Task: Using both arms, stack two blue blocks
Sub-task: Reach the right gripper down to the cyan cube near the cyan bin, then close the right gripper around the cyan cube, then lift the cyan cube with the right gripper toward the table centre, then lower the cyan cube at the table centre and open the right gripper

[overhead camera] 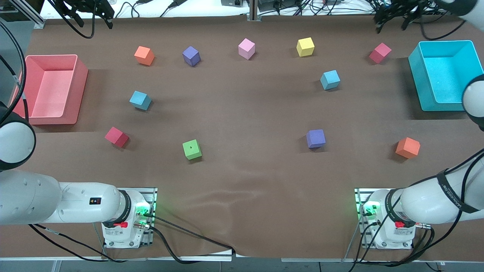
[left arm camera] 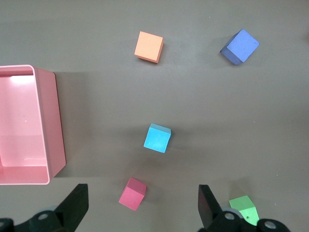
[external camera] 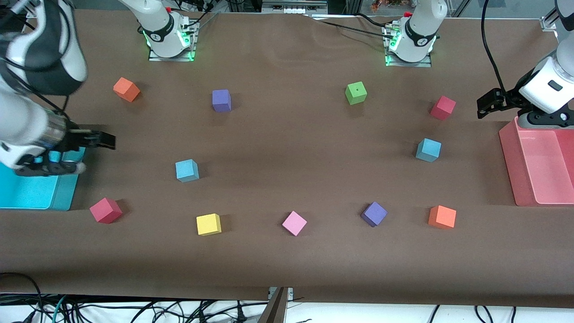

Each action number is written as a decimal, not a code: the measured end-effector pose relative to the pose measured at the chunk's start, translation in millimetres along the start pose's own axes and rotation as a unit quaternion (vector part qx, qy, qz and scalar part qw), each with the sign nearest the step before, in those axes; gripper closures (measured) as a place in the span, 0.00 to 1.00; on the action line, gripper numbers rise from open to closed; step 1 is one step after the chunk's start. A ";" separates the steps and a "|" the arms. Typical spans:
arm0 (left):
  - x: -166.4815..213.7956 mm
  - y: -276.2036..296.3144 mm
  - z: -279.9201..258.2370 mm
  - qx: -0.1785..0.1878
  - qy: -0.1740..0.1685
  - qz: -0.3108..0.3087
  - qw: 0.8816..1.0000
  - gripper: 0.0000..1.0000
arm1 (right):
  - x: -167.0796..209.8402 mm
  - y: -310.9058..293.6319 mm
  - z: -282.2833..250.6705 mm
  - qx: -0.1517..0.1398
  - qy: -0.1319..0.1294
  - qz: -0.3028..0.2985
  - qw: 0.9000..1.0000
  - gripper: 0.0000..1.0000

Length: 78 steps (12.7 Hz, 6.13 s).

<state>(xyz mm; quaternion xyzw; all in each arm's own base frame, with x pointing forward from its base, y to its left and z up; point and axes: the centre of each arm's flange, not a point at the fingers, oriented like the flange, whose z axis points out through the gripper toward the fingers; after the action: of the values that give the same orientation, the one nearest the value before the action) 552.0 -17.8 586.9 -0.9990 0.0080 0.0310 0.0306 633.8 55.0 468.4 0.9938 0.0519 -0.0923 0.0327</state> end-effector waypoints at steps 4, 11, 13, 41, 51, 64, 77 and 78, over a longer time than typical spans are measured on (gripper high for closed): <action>0.0 0.0 0.0 0.000 0.000 0.000 1.000 0.00 | 29.7 -59.2 53.5 -0.009 -0.009 -0.043 0.999 0.00; -0.7 0.1 0.5 0.000 -0.003 0.000 1.000 0.00 | 62.1 -109.8 159.0 -0.009 -0.003 -0.081 0.997 0.00; -0.7 0.1 0.6 0.000 -0.003 0.000 1.000 0.00 | 63.8 -119.4 177.9 0.003 -0.006 -0.089 0.996 0.00; -0.7 0.0 0.6 0.000 -0.003 0.000 1.000 0.00 | 44.6 -120.3 254.6 0.017 -0.010 -0.097 0.995 0.00; -0.7 -0.3 0.7 0.000 -0.003 -0.001 1.000 0.00 | 53.4 -160.8 224.2 0.039 0.026 -0.096 0.994 0.41; -0.9 -1.8 0.9 0.000 -0.004 -0.002 1.000 0.00 | -12.4 -478.3 202.7 0.070 0.077 0.060 0.993 0.44; -2.9 -2.1 2.5 0.000 -0.014 -0.002 1.000 0.00 | -39.2 -538.3 236.9 0.081 0.091 0.079 0.989 0.00; -3.0 -2.1 2.5 0.000 -0.014 -0.002 1.000 0.00 | -36.5 -535.7 230.4 0.074 0.090 0.064 0.991 0.00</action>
<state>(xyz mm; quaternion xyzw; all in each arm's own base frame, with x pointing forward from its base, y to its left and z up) 548.9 -15.5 584.7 -0.9985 0.0053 0.0447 0.0310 498.0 565.9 219.6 0.9991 -0.0157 -0.0038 -0.0399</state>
